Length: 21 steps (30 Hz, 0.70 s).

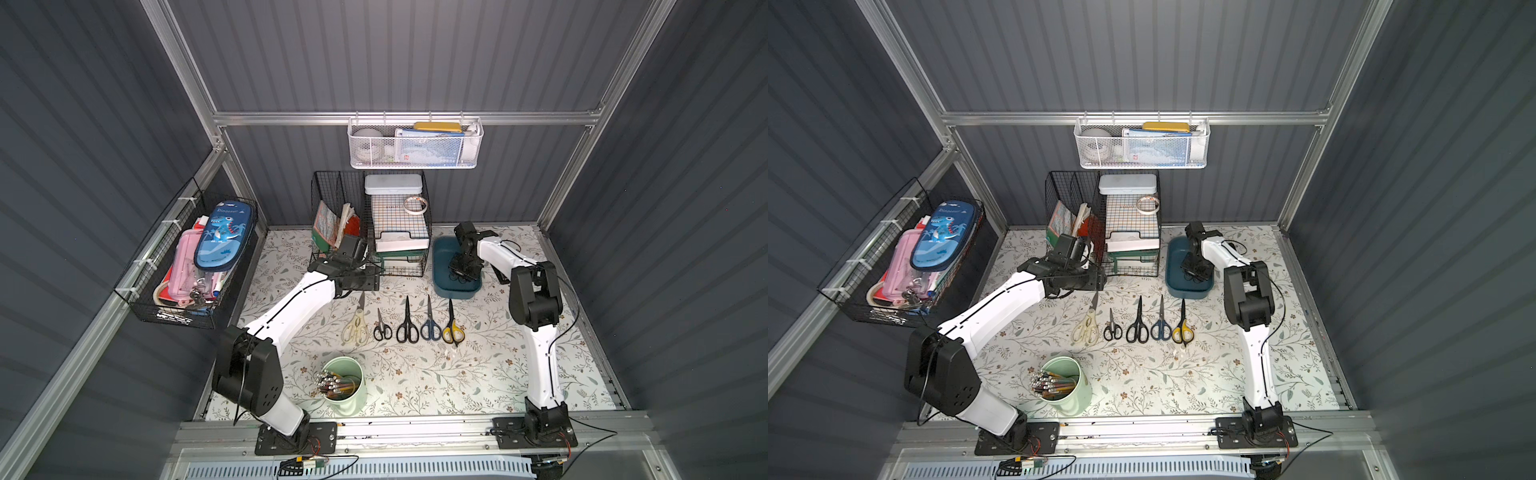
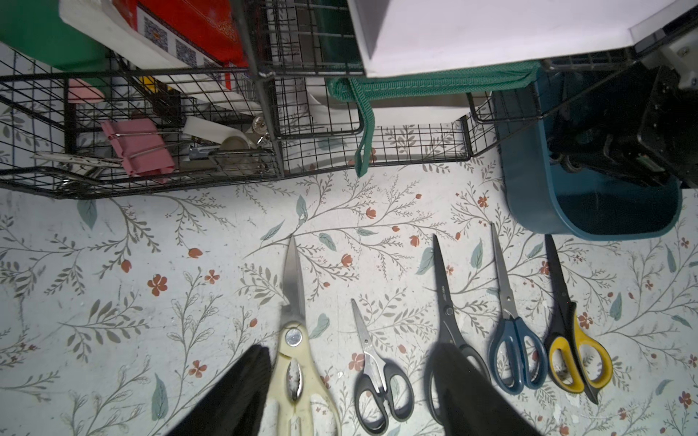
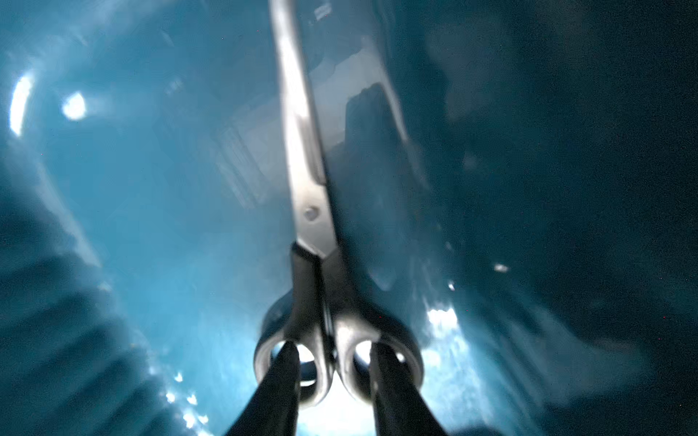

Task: Take the scissors out of the storage box
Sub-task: Pick up the scissors from the storage box.

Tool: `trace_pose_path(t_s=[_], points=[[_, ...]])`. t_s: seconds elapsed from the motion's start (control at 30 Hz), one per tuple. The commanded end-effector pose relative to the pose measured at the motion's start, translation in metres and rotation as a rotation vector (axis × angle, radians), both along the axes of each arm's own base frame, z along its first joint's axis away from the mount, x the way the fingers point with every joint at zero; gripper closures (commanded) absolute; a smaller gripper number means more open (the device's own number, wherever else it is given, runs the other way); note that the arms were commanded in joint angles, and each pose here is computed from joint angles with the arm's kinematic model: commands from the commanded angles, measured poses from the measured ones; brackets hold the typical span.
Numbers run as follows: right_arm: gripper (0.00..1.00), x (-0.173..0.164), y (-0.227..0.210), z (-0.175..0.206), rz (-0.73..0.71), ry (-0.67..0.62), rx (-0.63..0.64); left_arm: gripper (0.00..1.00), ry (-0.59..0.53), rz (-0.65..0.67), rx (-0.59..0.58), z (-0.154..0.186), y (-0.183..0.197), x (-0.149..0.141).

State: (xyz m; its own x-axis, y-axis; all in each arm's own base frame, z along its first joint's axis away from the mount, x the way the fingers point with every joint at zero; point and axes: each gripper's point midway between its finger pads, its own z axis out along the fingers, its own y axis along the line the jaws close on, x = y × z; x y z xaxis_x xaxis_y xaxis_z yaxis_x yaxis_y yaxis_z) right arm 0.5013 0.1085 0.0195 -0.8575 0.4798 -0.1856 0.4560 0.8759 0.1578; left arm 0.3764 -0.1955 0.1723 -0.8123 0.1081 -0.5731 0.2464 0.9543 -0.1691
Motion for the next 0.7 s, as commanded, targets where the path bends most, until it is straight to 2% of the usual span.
trace_pose_path(t_s=[0.0,0.17,0.4,0.67], points=[[0.68,-0.014,-0.013,-0.039,0.056,0.118,-0.038,0.27,-0.021,-0.005,0.007,0.008,0.006,0.0],[0.74,-0.006,-0.011,-0.043,0.12,0.142,-0.046,0.27,-0.018,-0.006,0.016,0.01,0.007,0.002],[0.79,0.005,-0.006,-0.033,0.206,0.108,-0.044,0.27,-0.012,-0.004,0.02,0.008,0.007,0.004],[0.86,0.017,-0.027,-0.014,0.301,0.107,-0.189,0.27,-0.002,-0.002,0.022,0.002,0.008,0.003]])
